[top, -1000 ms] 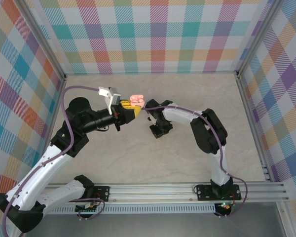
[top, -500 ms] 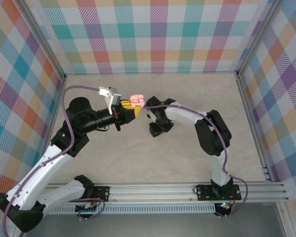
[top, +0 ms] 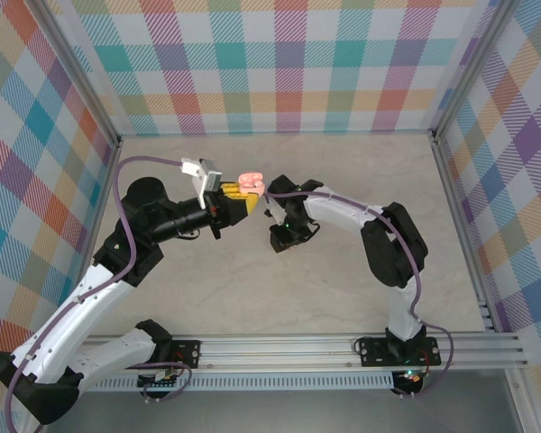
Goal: Insert the wireless bluetooth earbuds into the charging case
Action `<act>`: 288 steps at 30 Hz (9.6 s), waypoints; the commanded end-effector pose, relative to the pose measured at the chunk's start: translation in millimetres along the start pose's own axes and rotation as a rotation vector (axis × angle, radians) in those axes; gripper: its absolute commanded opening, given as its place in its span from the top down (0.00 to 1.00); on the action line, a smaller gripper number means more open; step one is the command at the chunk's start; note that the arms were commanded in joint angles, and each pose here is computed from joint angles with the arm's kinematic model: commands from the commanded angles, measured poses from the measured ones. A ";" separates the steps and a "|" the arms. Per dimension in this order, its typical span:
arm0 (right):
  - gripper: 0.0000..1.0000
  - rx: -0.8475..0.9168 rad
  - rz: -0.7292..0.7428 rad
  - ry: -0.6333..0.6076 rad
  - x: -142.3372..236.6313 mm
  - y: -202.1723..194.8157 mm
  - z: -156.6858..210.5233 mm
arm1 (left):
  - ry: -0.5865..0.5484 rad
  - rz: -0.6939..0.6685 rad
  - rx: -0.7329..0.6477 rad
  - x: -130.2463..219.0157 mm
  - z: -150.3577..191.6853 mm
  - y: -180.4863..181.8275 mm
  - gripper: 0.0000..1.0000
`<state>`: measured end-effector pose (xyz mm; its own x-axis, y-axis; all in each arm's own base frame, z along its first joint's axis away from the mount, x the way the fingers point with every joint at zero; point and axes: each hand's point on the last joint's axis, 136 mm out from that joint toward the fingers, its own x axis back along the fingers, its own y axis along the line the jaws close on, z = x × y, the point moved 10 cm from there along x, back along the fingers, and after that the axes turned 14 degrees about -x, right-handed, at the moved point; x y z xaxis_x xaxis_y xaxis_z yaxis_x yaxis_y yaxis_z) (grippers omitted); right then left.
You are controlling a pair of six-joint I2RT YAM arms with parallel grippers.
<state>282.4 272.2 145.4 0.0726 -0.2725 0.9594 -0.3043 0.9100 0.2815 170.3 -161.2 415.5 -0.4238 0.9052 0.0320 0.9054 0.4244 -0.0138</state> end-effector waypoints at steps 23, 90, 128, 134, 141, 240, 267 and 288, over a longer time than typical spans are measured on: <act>0.78 -0.116 0.337 -0.003 -20.9 -31.7 -15.3 | -0.022 0.015 -0.016 -0.4 -5.6 -2.8 0.95; 0.61 -0.016 0.091 -0.087 15.0 2.8 -49.3 | 0.008 0.017 -0.016 -0.9 -3.1 -2.7 0.95; 0.93 -0.177 0.258 -0.086 -28.3 -22.8 -48.3 | 0.006 0.027 -0.021 -0.2 -3.4 -3.8 0.96; 0.91 -0.150 0.263 -0.084 -25.5 -18.3 -58.3 | 0.010 0.024 -0.021 1.2 -2.9 -4.3 0.95; 0.88 -0.146 0.272 -0.133 2.9 -13.0 -57.1 | 0.008 0.021 -0.028 3.1 -3.6 -5.4 0.96; 0.81 -0.278 -0.446 -0.705 155.4 -55.0 19.4 | 0.426 -0.268 0.286 -78.9 112.7 62.2 0.99; 0.80 0.102 -0.615 -0.969 251.9 4.6 76.7 | 0.169 0.125 0.102 -74.3 89.4 27.7 0.96; 0.81 0.186 -0.521 -0.993 248.3 34.9 73.9 | 0.153 0.170 0.123 -72.6 66.3 21.7 0.96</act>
<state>219.3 210.5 381.3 -0.5120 -0.8077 0.2924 -0.5716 0.5744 0.5859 227.5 -214.1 326.8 -0.2792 0.9359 0.2148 0.9315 0.3183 -0.1761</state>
